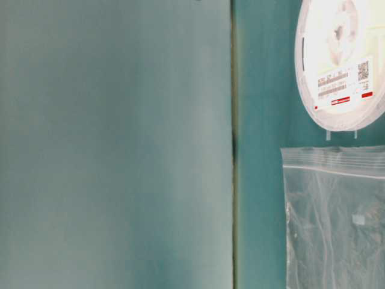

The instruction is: Take out the reel from the clear zip bag.

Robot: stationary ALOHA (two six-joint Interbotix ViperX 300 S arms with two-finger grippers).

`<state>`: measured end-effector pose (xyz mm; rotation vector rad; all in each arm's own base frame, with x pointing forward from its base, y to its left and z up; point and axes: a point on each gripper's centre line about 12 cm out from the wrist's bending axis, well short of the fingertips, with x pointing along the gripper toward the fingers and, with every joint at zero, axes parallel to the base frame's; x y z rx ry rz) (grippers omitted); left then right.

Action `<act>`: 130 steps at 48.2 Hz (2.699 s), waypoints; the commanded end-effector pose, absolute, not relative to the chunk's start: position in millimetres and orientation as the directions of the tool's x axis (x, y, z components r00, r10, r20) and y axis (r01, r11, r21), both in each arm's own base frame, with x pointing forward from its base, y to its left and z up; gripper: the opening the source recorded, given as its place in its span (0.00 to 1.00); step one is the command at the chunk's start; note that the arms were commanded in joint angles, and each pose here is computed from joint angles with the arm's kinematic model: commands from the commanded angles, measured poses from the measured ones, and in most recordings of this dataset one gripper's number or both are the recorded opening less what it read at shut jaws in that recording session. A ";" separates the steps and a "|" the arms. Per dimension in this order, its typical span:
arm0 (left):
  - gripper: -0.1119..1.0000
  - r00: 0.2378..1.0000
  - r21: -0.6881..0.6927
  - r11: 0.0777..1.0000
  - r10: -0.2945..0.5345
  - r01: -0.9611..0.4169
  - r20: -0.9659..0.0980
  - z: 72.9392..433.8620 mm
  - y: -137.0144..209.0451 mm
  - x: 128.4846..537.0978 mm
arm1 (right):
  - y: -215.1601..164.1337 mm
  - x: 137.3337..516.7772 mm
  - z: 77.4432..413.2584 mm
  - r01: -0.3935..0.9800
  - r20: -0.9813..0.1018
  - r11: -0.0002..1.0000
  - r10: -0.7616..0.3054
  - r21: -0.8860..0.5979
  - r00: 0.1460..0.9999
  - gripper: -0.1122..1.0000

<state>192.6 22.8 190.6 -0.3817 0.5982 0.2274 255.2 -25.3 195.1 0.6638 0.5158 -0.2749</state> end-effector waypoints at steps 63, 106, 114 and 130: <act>0.89 0.955 -0.102 0.989 0.078 -0.111 -0.287 265.7 14.7 184.5 | -12.5 224.0 276.6 0.101 -0.291 0.970 -0.033 0.222 0.956 0.88; 0.89 0.952 -0.096 0.989 0.077 -0.110 -0.295 263.7 14.7 184.6 | -12.4 223.8 274.2 0.104 -0.298 0.968 -0.033 0.226 0.954 0.88; 0.89 0.953 -0.093 0.990 0.078 -0.110 -0.293 264.0 14.7 184.4 | -12.3 223.2 271.7 0.106 -0.304 0.968 -0.032 0.229 0.952 0.88; 0.89 0.952 -0.096 0.989 0.077 -0.110 -0.295 263.7 14.7 184.6 | -12.3 222.8 271.5 0.106 -0.304 0.967 -0.032 0.230 0.952 0.88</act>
